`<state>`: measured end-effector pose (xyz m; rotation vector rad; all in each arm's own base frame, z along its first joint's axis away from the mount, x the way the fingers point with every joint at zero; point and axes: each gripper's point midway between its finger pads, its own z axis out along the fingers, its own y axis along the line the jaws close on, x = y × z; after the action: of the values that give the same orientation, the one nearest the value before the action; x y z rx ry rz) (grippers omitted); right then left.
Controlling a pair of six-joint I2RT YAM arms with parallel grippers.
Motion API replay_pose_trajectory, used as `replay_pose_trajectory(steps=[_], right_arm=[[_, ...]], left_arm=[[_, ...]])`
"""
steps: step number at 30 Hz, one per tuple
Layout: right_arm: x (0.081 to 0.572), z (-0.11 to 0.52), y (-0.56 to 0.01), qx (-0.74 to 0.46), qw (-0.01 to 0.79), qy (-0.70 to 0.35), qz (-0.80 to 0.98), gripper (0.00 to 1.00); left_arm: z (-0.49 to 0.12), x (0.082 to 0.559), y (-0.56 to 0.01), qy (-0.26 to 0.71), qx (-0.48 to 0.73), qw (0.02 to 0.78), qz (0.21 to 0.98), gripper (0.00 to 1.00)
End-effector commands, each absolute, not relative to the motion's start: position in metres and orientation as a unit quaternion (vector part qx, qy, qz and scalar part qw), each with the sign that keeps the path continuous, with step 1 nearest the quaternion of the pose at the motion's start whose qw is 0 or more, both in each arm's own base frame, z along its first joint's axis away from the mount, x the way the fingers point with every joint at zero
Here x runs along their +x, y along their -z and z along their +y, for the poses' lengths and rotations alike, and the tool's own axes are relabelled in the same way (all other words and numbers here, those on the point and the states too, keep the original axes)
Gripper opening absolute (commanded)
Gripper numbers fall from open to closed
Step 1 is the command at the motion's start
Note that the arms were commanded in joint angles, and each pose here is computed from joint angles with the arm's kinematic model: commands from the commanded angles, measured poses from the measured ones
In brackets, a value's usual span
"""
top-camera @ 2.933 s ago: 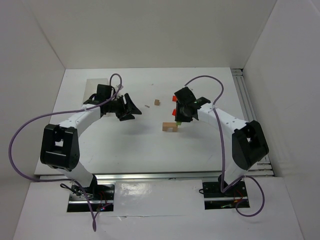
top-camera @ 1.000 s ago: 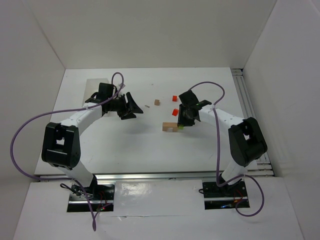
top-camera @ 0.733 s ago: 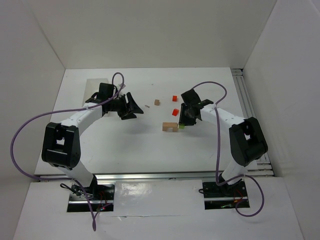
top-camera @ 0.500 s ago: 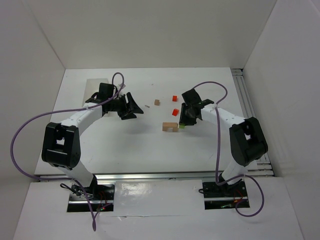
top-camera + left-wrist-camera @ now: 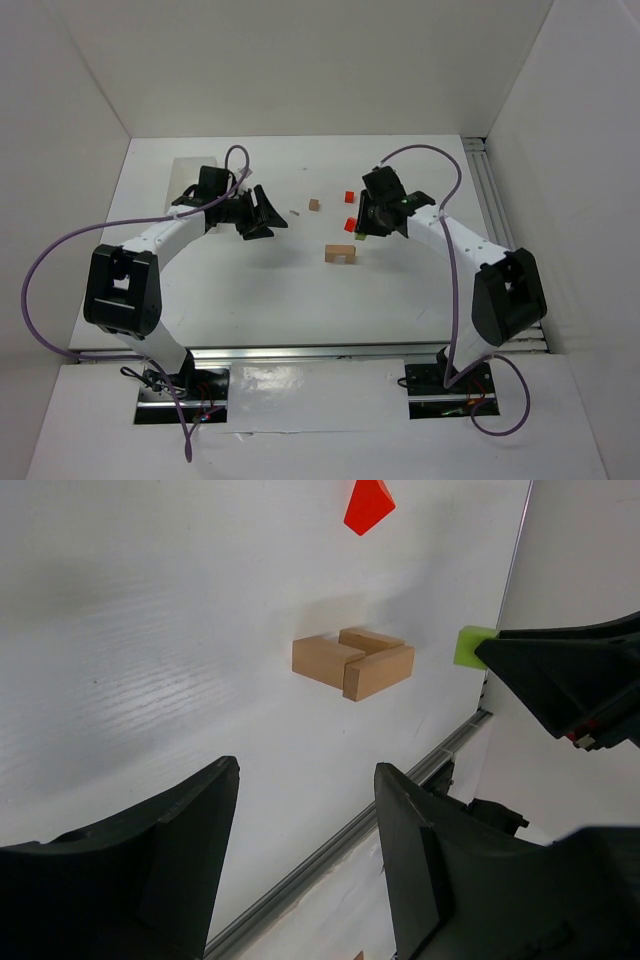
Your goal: Build the wood block tower
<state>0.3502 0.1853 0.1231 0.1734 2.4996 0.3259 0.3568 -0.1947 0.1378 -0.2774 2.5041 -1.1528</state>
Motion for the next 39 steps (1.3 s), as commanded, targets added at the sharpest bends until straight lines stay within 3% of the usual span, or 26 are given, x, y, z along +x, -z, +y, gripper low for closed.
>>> replay_pose_trajectory(steps=[1,15,39], right_arm=[[0.35,0.19,-0.129,0.05,0.304,-0.103,0.946,0.19],[0.341,0.206,-0.121,0.043,0.292,-0.052,0.954,0.19],[0.341,0.221,-0.111,0.028,0.285,-0.057,0.956,0.19]], left_arm=[[-0.202,0.365,-0.15,0.42,-0.072,0.202,0.882,0.69],[-0.202,0.365,-0.15,0.42,-0.072,0.202,0.882,0.69],[-0.201,0.363,-0.152,0.419,-0.068,0.204,0.882,0.69]])
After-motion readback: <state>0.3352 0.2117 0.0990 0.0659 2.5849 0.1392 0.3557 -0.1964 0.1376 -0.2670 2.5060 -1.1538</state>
